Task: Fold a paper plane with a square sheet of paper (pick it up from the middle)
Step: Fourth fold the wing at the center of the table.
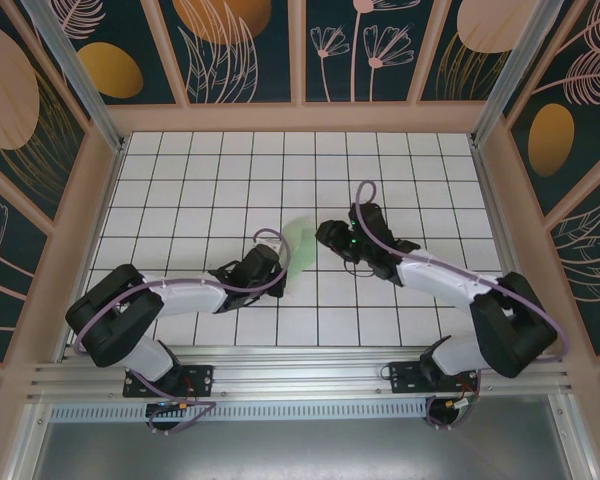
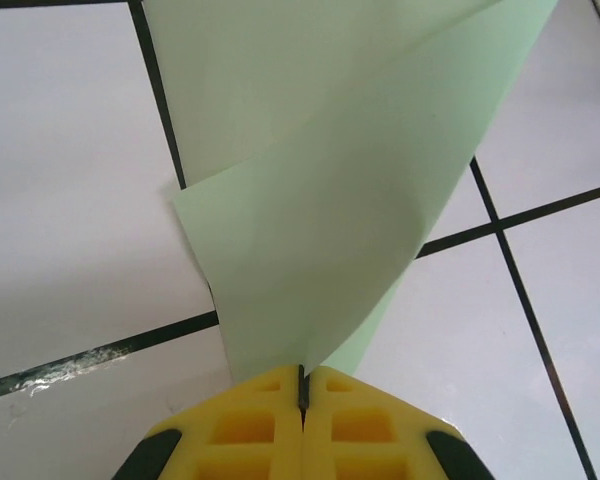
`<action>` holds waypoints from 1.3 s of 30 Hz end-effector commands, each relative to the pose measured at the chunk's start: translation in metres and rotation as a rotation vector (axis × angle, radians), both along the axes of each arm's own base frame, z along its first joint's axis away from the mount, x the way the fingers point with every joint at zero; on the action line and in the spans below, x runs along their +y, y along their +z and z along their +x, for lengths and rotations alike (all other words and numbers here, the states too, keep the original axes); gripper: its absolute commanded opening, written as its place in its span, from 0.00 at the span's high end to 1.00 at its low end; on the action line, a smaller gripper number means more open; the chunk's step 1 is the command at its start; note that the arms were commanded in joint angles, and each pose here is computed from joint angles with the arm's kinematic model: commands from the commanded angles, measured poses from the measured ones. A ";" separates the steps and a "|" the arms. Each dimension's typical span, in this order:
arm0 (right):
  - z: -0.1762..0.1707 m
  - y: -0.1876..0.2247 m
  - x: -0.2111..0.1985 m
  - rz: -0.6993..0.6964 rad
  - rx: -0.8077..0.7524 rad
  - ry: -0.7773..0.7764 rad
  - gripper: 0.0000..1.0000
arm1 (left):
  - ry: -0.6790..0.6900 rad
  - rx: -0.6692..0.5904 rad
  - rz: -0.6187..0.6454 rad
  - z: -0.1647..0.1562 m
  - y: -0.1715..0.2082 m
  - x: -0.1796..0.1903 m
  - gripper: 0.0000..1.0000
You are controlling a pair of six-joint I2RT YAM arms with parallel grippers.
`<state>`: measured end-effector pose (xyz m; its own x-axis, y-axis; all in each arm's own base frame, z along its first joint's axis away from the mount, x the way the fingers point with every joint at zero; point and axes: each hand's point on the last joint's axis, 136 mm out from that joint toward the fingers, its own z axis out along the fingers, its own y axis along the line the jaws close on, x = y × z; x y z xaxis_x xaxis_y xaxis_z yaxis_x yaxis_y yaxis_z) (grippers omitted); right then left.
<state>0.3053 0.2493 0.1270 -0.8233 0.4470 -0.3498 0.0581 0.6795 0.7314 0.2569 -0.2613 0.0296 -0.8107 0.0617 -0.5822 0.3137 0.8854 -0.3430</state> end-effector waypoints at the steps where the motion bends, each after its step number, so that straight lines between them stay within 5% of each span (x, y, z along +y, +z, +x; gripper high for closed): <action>1: -0.010 -0.007 -0.014 -0.020 -0.023 0.043 0.54 | -0.073 0.008 -0.152 -0.003 0.016 -0.012 1.00; 5: -0.015 -0.012 -0.002 -0.006 -0.024 0.145 0.64 | -0.127 0.033 -0.237 -0.013 0.015 -0.013 1.00; 13: 0.001 -0.054 0.039 -0.014 0.108 0.273 0.88 | -0.141 0.017 -0.213 -0.013 0.014 -0.011 1.00; 23: 0.022 -0.101 0.064 -0.072 0.207 0.339 0.89 | -0.091 0.008 -0.152 -0.008 0.007 0.002 1.00; 39: -0.021 -0.116 0.010 -0.182 0.273 0.093 0.88 | -0.217 -0.018 -0.112 -0.016 0.003 -0.004 1.00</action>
